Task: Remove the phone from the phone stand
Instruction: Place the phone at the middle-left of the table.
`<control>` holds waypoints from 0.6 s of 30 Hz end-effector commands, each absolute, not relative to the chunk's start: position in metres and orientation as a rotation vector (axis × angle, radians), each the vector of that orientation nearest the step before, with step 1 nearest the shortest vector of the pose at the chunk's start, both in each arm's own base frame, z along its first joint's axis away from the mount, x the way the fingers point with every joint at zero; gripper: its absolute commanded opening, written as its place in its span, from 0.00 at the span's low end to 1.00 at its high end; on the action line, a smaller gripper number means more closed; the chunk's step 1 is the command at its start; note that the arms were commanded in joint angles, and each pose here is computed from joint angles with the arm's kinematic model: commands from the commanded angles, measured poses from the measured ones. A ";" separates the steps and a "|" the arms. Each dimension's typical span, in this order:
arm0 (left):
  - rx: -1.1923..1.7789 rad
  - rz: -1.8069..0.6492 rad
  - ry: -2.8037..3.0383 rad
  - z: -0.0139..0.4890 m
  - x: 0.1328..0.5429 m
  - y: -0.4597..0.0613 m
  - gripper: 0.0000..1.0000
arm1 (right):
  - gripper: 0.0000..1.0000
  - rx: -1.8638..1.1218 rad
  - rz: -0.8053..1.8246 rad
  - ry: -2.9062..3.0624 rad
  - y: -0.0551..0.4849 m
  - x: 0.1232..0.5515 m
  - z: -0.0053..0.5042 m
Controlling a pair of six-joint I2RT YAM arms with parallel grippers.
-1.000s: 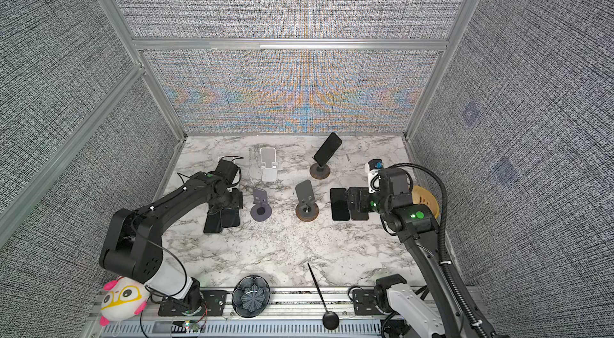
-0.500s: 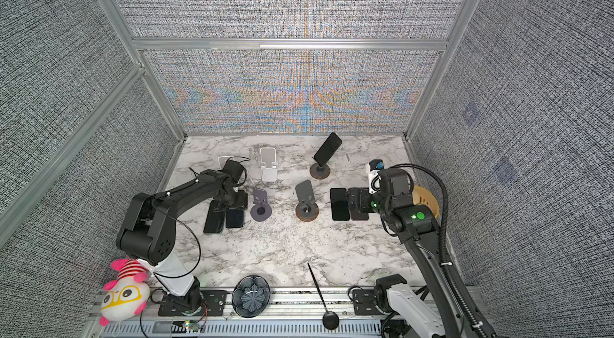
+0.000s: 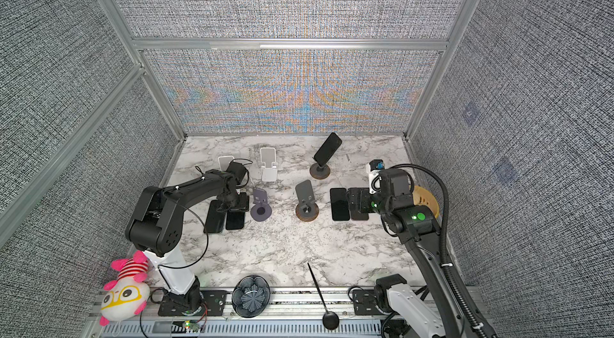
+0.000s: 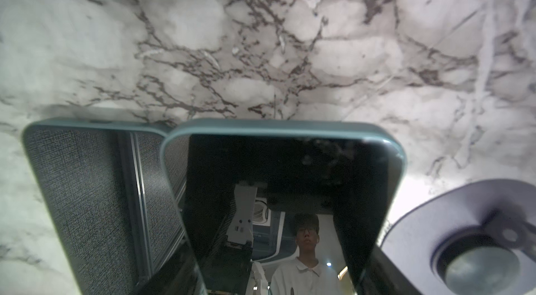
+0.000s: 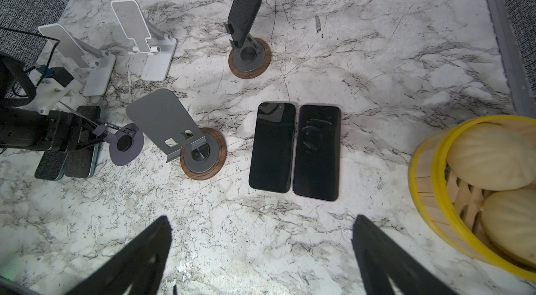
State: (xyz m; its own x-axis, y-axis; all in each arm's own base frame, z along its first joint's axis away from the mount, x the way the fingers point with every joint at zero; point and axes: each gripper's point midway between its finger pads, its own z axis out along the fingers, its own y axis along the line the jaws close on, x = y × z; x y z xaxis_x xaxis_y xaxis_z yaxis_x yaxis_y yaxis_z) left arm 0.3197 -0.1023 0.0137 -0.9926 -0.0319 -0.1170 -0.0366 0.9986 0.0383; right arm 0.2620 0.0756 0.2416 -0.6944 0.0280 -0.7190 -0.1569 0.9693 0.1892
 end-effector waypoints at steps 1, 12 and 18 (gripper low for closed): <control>-0.040 0.100 3.032 0.010 0.320 -0.098 0.62 | 0.98 -0.080 0.296 2.321 0.074 0.262 0.241; -0.031 0.119 3.062 0.002 0.315 -0.097 0.84 | 0.98 -0.078 0.289 2.315 0.073 0.261 0.243; -0.033 0.122 3.059 0.003 0.315 -0.096 0.86 | 0.98 -0.075 0.290 2.313 0.073 0.261 0.243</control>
State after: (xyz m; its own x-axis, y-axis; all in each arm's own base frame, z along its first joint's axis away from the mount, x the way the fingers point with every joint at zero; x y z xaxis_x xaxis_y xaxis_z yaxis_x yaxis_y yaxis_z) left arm 0.3191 -0.1010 0.0109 -0.9950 -0.0231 -0.0972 -0.0279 0.9984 0.0484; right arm 0.2614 0.0736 0.2439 -0.6864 0.0304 -0.7266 -0.1512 0.9713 0.1835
